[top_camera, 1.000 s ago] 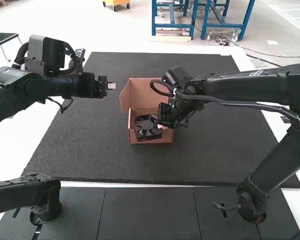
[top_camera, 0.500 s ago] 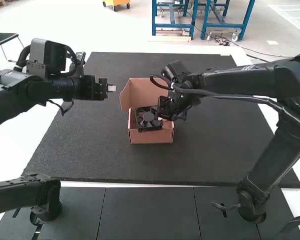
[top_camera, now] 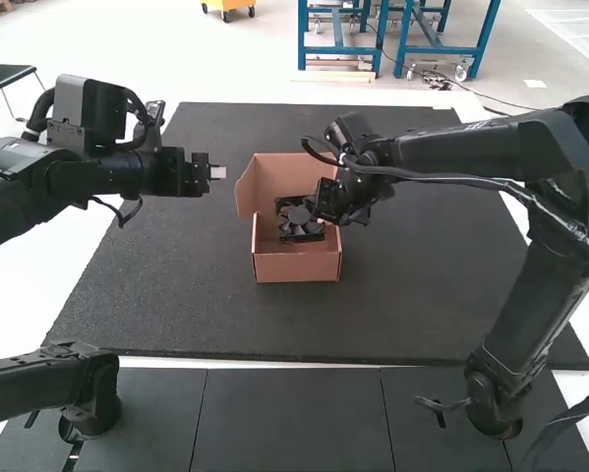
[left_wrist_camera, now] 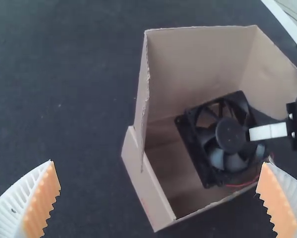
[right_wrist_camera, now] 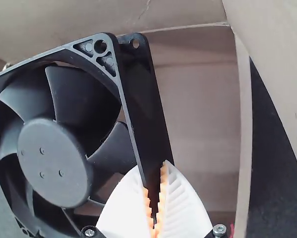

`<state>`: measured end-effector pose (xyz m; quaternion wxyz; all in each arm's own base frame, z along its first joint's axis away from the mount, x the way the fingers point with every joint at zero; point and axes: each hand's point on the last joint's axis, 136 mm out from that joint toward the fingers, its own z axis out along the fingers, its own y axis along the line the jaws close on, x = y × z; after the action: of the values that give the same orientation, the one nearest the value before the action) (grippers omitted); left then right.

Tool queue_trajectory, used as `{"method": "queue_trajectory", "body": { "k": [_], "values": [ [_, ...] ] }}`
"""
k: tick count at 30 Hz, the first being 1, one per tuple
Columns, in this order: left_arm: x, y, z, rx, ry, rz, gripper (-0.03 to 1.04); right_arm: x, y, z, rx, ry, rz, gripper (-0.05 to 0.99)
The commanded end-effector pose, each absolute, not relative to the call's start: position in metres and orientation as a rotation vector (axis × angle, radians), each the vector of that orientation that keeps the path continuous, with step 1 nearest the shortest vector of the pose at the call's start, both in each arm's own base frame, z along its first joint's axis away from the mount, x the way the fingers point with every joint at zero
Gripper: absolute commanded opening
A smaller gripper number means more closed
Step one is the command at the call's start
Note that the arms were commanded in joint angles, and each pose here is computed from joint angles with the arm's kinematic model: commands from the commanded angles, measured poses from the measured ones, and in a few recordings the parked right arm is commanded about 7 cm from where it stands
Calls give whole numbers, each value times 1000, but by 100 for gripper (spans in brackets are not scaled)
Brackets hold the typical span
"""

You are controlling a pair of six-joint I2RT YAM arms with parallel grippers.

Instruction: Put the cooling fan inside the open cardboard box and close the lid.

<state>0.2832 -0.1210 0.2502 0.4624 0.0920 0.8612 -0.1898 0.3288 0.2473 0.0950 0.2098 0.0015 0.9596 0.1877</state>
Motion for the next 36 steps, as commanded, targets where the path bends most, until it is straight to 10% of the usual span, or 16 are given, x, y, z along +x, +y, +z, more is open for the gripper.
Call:
{"method": "queue_trajectory", "body": {
  "k": [1, 11, 18, 25, 30, 36],
  "values": [
    [282, -117, 260, 203, 2087, -465, 94, 341, 253, 107, -3, 2626, 536, -2],
    [281, -116, 264, 199, 2074, -470, 94, 337, 254, 93, -35, 2663, 515, -2],
    [281, -116, 264, 198, 2074, -471, 94, 330, 258, 85, -63, 2716, 548, 33],
    [282, -117, 262, 195, 2073, -475, 94, 329, 266, 93, -132, 2712, 588, 42],
    [286, -118, 261, 190, 2077, -475, 94, 317, 271, 110, -301, 2749, 623, 70],
    [297, -121, 259, 190, 2103, -469, 94, 286, 255, 139, -688, 2752, 556, 73]
  ]
}}
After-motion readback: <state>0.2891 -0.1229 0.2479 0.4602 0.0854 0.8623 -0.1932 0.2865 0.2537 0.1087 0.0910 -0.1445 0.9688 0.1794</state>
